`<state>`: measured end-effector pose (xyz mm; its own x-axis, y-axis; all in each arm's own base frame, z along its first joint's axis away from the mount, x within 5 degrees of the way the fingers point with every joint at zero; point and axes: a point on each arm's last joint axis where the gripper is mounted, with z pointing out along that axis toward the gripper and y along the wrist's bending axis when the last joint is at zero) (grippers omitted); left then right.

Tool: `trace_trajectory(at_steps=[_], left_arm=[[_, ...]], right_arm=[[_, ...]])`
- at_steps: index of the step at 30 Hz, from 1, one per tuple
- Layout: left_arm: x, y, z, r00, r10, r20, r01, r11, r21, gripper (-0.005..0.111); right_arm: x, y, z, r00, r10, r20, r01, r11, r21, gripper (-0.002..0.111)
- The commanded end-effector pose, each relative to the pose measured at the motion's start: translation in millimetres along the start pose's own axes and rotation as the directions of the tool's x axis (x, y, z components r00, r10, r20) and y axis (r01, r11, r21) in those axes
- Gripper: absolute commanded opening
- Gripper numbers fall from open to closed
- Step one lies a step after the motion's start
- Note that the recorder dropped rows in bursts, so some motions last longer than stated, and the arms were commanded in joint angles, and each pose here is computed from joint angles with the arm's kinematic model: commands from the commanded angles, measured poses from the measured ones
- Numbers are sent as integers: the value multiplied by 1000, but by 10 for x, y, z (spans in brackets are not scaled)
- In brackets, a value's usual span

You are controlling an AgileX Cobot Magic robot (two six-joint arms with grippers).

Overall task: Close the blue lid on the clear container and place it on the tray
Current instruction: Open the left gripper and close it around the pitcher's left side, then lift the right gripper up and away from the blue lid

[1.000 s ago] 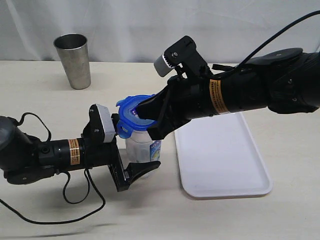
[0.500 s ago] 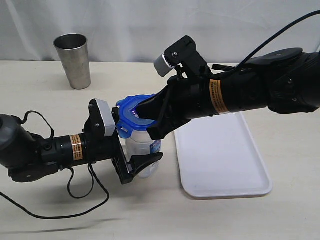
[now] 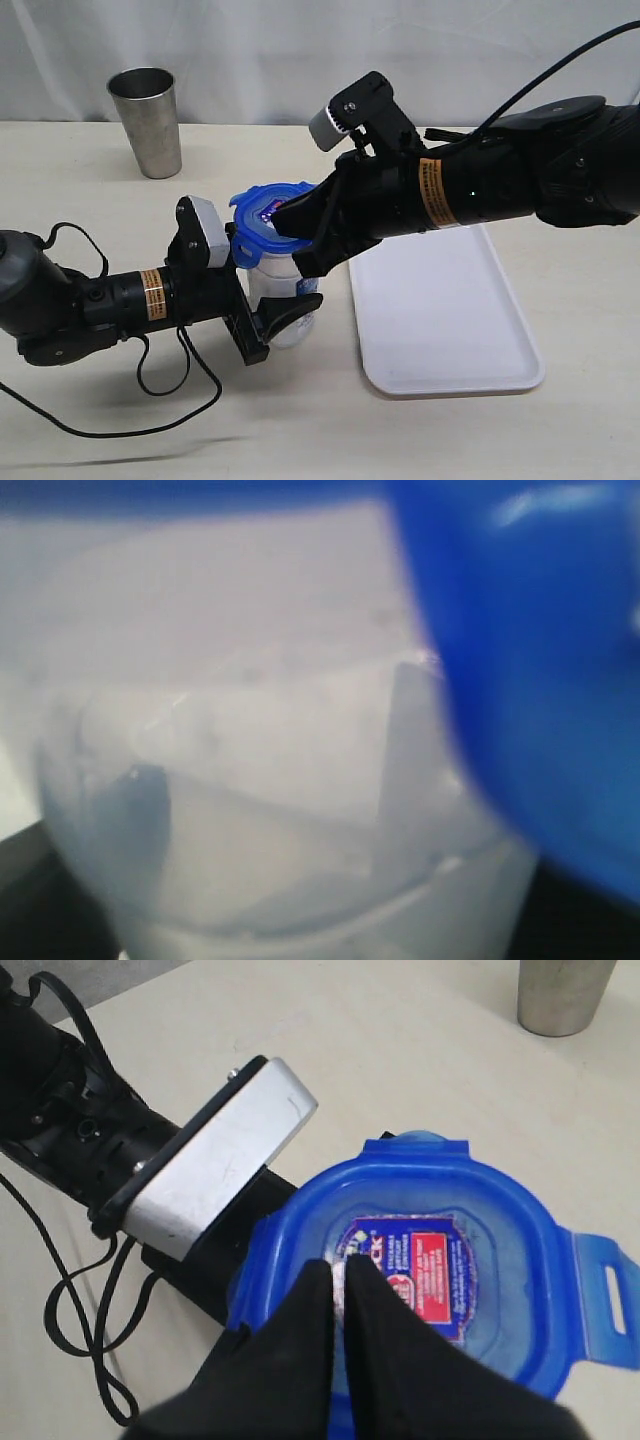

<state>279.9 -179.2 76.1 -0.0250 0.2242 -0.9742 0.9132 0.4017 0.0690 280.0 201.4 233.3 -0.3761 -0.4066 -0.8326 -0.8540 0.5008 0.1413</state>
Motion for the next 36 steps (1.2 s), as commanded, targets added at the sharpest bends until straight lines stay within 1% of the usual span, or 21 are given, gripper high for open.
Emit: trace_trajectory(at_steps=[1,2,7,10,11,13,15,17,19,20,22,24,27,29,30,31,32,34,35,36], left_arm=[[-4,35,4,1000,-9,-3,9,1000,-30,5],[6,36,4,1000,-9,-14,9,999,-30,0],[29,36,3,999,-9,-40,8,999,-31,0],[34,36,3,999,-9,-45,8,999,-31,0],[34,36,3,999,-9,-45,8,999,-31,0],[34,36,3,999,-9,-45,8,999,-31,0],[34,36,3,999,-9,-45,8,999,-31,0],[34,36,3,999,-9,-45,8,999,-31,0],[35,37,3,999,-8,-46,6,999,-31,0],[35,37,3,999,-8,-46,6,999,-31,0],[35,37,3,999,-8,-46,6,999,-31,0],[35,34,3,999,-6,-47,5,1000,-29,0],[37,14,3,999,3,-48,-4,1000,-6,0],[39,-5,3,999,13,-50,-12,1000,15,0],[39,-5,3,999,13,-50,-12,1000,15,0],[39,-7,3,999,14,-50,-13,1000,17,0],[39,-7,3,999,14,-50,-13,1000,17,0],[39,-7,3,999,14,-50,-13,1000,17,0],[39,-7,3,999,14,-50,-13,1000,17,0],[39,-7,3,999,14,-50,-13,1000,17,0]], right_arm=[[53,-6,19,1000,-12,-27,12,1000,2,5],[42,-5,13,1000,-14,-23,14,1000,4,5],[-99,21,-89,999,-47,22,47,999,20,6],[-215,62,-201,993,-101,62,99,995,35,18],[-269,73,-256,990,-117,81,113,992,52,25],[-344,52,-337,986,-134,102,121,985,123,32],[-418,26,-412,981,-158,113,123,957,264,33],[-474,14,-448,980,-156,123,93,907,411,33],[-483,30,-444,979,-166,115,87,861,502,33],[-471,56,-418,979,-173,105,95,851,517,33],[-438,107,-358,980,-174,93,107,867,487,33],[-406,143,-288,984,-155,90,102,899,425,31],[-381,48,-277,991,-86,107,31,899,437,19],[-371,-79,-327,991,-22,132,-38,902,431,9],[-360,-124,-355,990,17,143,-71,920,386,6],[-349,-171,-394,987,57,152,-105,939,327,6],[-364,-188,-444,979,118,165,-152,965,215,7],[-411,-184,-553,973,167,161,-169,986,1,15],[-456,-218,-622,968,186,169,-179,982,-57,19],[-516,-250,-694,964,194,184,-181,980,-86,23]])
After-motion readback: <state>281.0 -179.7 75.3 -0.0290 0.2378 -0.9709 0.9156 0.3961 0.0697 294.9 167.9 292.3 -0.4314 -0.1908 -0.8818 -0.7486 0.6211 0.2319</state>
